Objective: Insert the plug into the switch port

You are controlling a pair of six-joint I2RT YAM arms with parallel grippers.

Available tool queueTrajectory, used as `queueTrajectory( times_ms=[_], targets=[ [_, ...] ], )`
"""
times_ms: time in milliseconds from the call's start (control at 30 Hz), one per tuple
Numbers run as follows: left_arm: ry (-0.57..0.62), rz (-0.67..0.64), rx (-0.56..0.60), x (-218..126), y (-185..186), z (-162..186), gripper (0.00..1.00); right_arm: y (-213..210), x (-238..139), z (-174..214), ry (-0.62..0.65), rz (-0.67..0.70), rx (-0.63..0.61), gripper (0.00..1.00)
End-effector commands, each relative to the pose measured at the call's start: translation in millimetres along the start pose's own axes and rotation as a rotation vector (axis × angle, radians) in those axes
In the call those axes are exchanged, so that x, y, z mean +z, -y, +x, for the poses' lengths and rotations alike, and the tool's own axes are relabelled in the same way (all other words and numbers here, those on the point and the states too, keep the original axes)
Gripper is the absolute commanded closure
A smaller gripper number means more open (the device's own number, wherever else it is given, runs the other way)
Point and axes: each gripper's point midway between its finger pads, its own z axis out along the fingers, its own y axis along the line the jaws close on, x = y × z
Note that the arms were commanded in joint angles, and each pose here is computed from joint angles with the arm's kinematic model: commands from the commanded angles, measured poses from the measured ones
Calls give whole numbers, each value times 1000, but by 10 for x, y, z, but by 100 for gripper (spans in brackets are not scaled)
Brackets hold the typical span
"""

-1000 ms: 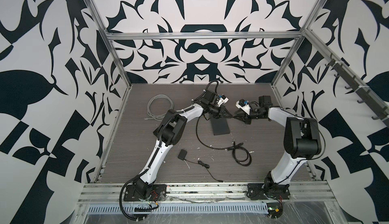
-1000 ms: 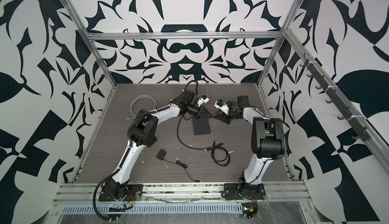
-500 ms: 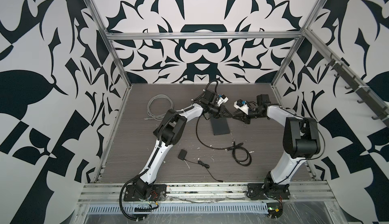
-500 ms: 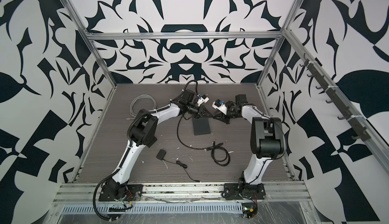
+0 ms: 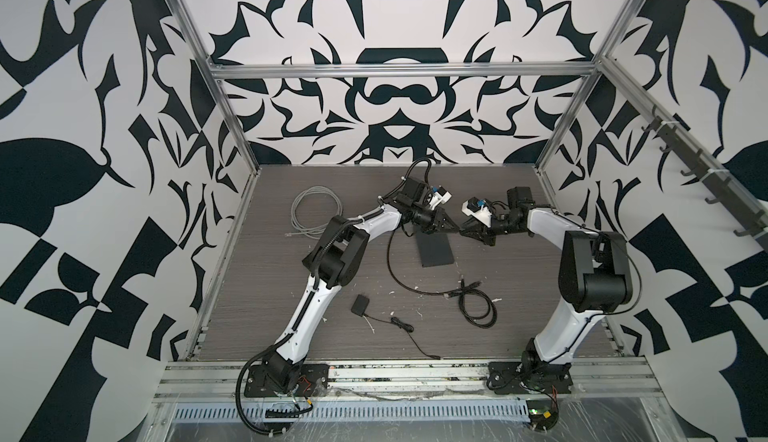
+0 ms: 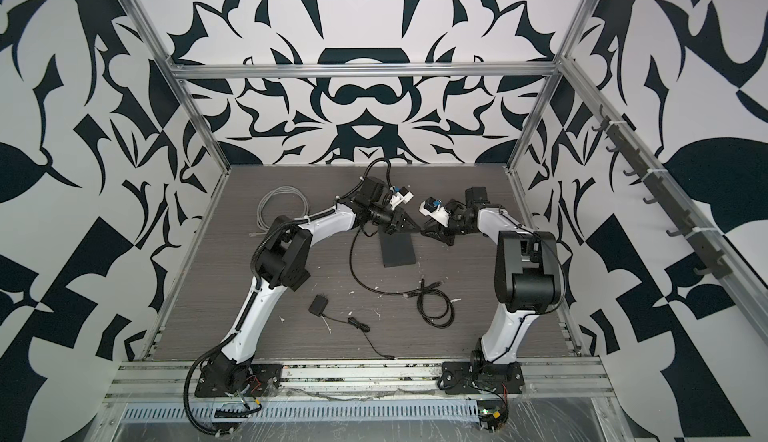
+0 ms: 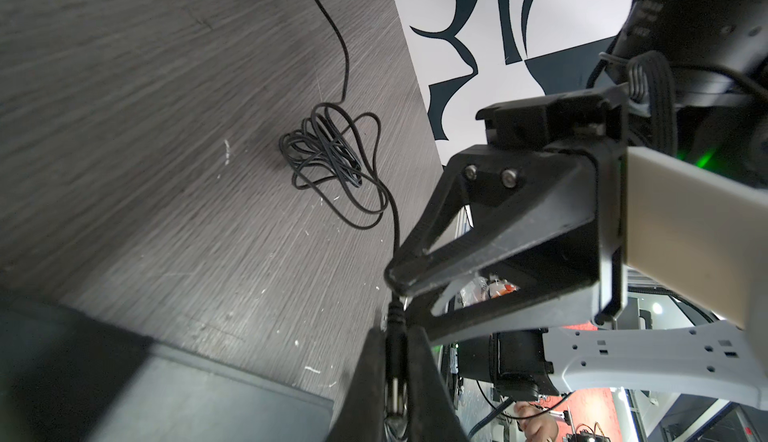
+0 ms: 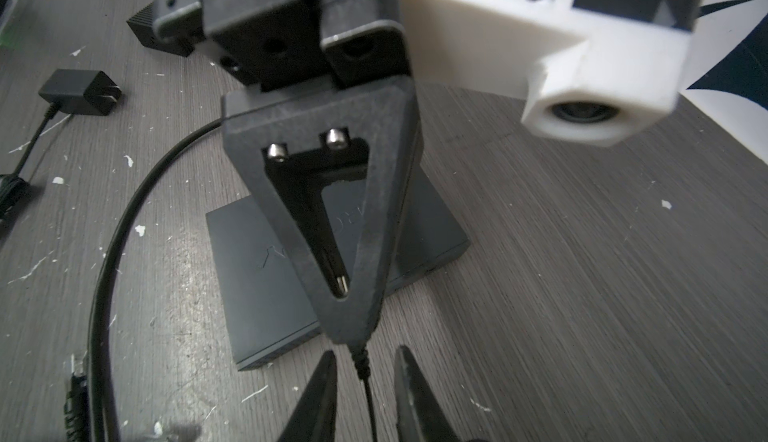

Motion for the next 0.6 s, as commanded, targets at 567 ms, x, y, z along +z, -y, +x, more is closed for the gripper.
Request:
queueTrajectory(
  times_ms=[567],
  targets=[
    [19, 61, 51, -94, 317, -88, 93, 22, -30, -135, 40, 14, -38, 83]
  ],
)
